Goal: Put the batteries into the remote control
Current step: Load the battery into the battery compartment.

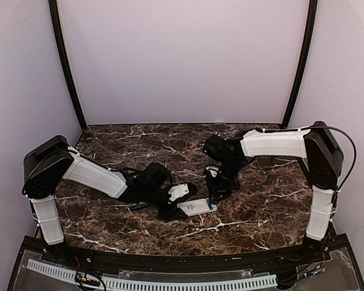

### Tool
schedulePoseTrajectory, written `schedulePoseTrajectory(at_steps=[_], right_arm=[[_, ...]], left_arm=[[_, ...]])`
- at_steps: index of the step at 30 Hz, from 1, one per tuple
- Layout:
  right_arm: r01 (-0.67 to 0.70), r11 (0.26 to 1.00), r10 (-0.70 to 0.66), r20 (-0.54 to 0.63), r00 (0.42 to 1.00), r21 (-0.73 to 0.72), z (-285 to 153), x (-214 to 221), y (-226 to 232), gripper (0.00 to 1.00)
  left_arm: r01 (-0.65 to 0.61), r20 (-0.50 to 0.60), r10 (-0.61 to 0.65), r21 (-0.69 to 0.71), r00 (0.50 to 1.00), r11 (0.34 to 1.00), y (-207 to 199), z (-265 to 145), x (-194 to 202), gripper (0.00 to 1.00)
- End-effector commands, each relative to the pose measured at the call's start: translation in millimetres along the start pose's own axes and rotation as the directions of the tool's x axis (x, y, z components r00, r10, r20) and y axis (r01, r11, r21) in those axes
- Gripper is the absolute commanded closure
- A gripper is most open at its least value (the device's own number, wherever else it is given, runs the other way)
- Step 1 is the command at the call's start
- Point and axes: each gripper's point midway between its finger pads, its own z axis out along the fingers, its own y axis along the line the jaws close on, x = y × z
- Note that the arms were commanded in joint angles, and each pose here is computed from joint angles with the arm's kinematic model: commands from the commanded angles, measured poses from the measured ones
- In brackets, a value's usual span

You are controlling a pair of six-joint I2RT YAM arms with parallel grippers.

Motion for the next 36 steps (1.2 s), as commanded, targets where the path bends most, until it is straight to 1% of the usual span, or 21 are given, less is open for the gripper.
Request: schedulePoseTrajectory(at_steps=[1, 9, 11, 13, 16, 17, 22, 36], right_arm=[[-0.02, 1.0, 0.019, -0.044, 0.999, -0.014, -5.6, 21.7, 0.1, 0.85], [-0.051, 0.997, 0.045, -0.097, 0.994, -0.052, 10.7, 40.2, 8.4, 0.85], [-0.051, 0.998, 0.046, -0.101, 0.994, -0.048, 15.2, 40.1, 7.4, 0.87], [-0.052, 0.998, 0.048, -0.098, 0.994, -0.037, 17.7, 38.1, 5.5, 0.93], [-0.045, 0.999, 0.043, -0.09, 0.995, -0.028, 18.8, 34.5, 4.8, 0.99], [-0.043, 0.999, 0.041, -0.089, 0.995, -0.027, 19.8, 33.7, 4.7, 1.0], [-0.042, 0.999, 0.041, -0.094, 0.995, -0.008, 26.1, 32.1, 0.3, 1.0], [-0.01, 0.999, 0.012, -0.064, 0.998, 0.031, 24.9, 17.7, -4.7, 1.0]], left_arm=[[0.024, -0.065, -0.019, 0.072, 0.998, 0.997, -17.4, 4.4, 21.1, 0.74], [0.024, -0.065, -0.019, 0.073, 0.998, 0.997, -17.3, 4.6, 21.3, 0.74], [0.024, -0.065, -0.019, 0.073, 0.998, 0.997, -17.2, 4.7, 21.1, 0.74], [0.025, -0.067, -0.02, 0.073, 0.998, 0.997, -17.2, 4.7, 21.6, 0.74], [0.025, -0.067, -0.02, 0.073, 0.998, 0.997, -17.2, 4.7, 21.8, 0.73], [0.025, -0.067, -0.02, 0.073, 0.998, 0.997, -17.3, 4.8, 21.7, 0.73], [0.024, -0.068, -0.019, 0.074, 0.998, 0.997, -17.6, 4.9, 21.8, 0.73], [0.026, -0.067, -0.021, 0.073, 0.998, 0.997, -16.7, 4.4, 21.3, 0.73]])
